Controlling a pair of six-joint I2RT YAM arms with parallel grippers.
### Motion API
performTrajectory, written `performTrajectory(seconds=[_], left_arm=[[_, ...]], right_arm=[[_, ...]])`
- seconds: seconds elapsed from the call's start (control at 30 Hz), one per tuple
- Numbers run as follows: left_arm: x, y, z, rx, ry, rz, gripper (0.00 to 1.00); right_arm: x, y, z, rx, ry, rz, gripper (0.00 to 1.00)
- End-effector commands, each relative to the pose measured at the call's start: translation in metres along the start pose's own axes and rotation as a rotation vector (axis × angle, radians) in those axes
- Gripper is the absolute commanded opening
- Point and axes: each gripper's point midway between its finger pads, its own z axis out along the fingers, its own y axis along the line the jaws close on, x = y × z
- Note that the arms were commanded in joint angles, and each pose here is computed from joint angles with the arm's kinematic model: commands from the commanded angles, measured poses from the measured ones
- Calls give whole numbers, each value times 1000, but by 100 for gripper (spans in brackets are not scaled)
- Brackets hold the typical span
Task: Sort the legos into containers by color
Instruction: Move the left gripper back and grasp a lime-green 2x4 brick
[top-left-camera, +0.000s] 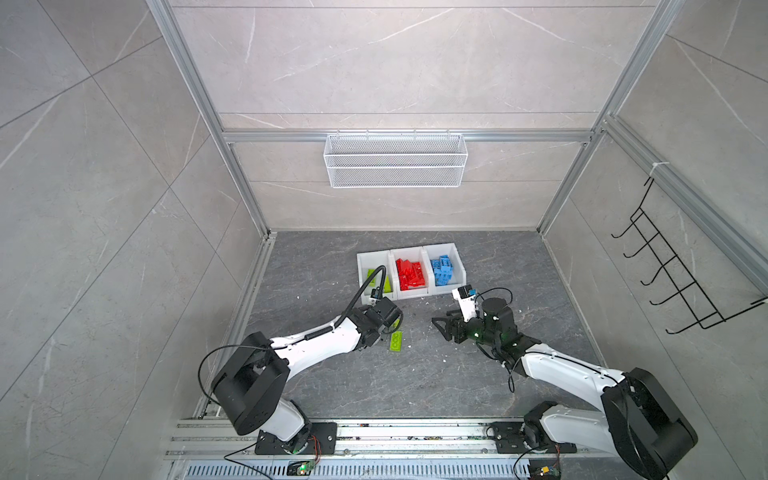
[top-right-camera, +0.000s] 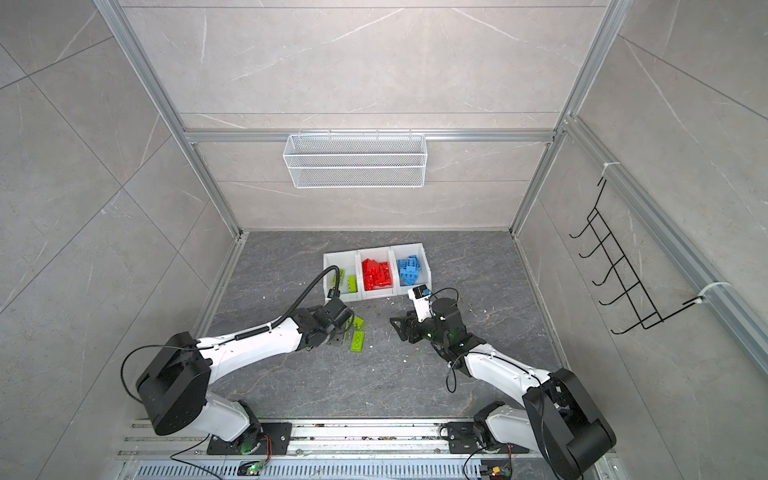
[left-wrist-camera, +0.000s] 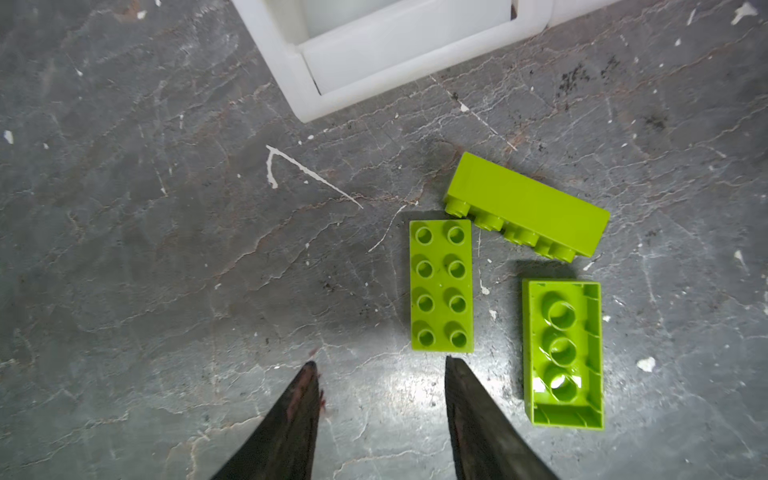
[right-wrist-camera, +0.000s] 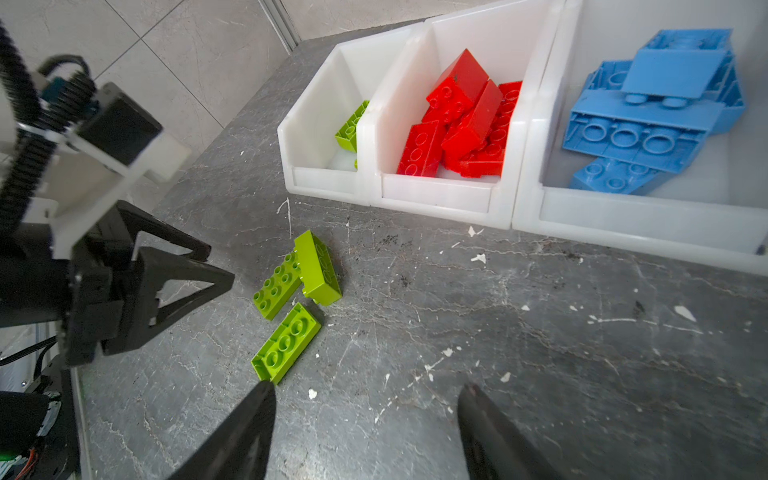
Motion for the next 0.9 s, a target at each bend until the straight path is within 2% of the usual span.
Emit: performTrajectory(seconds=[0.0,0.43,0.87], left_arm=[[-15,-17,6,37,-20,-33,53],[-6,-30,37,33,29,-28,54],[1,-22,53,39,79,-76,57]], right_arm=[[-12,5,1,-11,-17,-23,71],[-14,8,0,-22,-22,-22,71],[-14,8,-1,-21,-20,-24,71]])
